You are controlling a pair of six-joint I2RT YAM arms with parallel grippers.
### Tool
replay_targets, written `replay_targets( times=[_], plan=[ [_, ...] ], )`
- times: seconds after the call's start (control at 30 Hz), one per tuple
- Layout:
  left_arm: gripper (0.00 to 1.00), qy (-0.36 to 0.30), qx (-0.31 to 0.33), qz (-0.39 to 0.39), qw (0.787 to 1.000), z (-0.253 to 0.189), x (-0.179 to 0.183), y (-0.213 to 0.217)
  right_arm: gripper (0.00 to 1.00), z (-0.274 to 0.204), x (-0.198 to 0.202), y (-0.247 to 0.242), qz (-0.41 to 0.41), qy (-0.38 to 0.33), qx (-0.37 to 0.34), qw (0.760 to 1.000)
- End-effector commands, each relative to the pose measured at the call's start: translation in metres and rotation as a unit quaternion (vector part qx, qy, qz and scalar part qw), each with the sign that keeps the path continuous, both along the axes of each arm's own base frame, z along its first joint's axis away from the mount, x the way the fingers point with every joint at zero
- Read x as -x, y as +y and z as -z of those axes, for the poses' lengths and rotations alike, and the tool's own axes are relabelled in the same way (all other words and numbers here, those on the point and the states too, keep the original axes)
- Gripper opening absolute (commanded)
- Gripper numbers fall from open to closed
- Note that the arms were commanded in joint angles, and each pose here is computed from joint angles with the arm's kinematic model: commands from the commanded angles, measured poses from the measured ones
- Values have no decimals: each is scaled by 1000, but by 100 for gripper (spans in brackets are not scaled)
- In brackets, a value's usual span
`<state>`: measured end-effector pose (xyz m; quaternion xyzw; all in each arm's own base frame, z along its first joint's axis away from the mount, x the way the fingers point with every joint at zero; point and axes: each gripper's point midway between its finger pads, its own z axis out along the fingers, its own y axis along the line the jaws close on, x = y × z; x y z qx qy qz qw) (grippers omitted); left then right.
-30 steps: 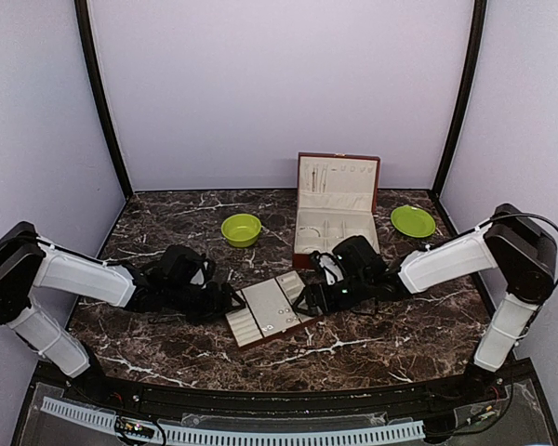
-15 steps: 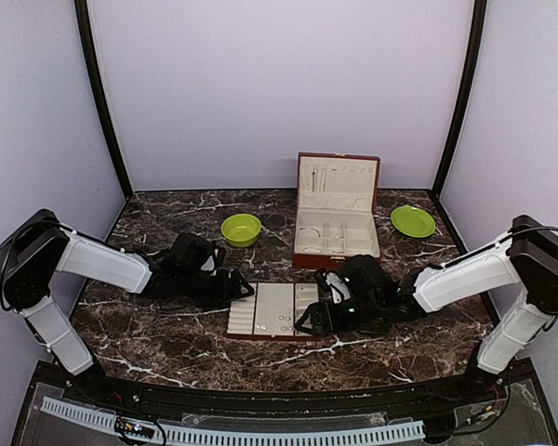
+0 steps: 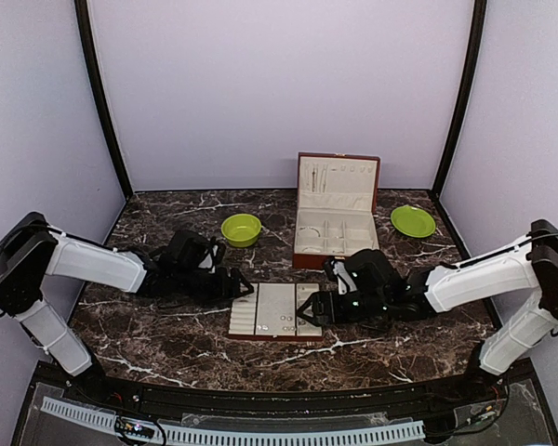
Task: Organize the mixed jewelry
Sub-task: Adjust the compartment layer at the center of the board, then pick up the earring from the corner of the board.
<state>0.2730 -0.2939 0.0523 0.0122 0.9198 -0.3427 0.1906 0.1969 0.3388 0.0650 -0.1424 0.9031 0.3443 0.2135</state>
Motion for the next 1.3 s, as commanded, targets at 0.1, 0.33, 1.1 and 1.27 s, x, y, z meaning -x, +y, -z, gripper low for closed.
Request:
replay_targets(
  times=[0.1,0.33,1.1,1.27],
  plan=[
    [83,-64,-37,-22,997,-35,-4,24,90,-34,-13,-20,49,-53,2,997],
    [83,-71,-61,-41,995,-43,16,56,90,-45,-16,-48,76,-85,33,993],
    [60,50,-201,-175,963,-3,64,185,87,-40,-45,-108,181,-57,83,978],
    [53,76,-215,-246,942,8,82,211,87,-39,-49,-107,177,-60,79,979]
  ],
)
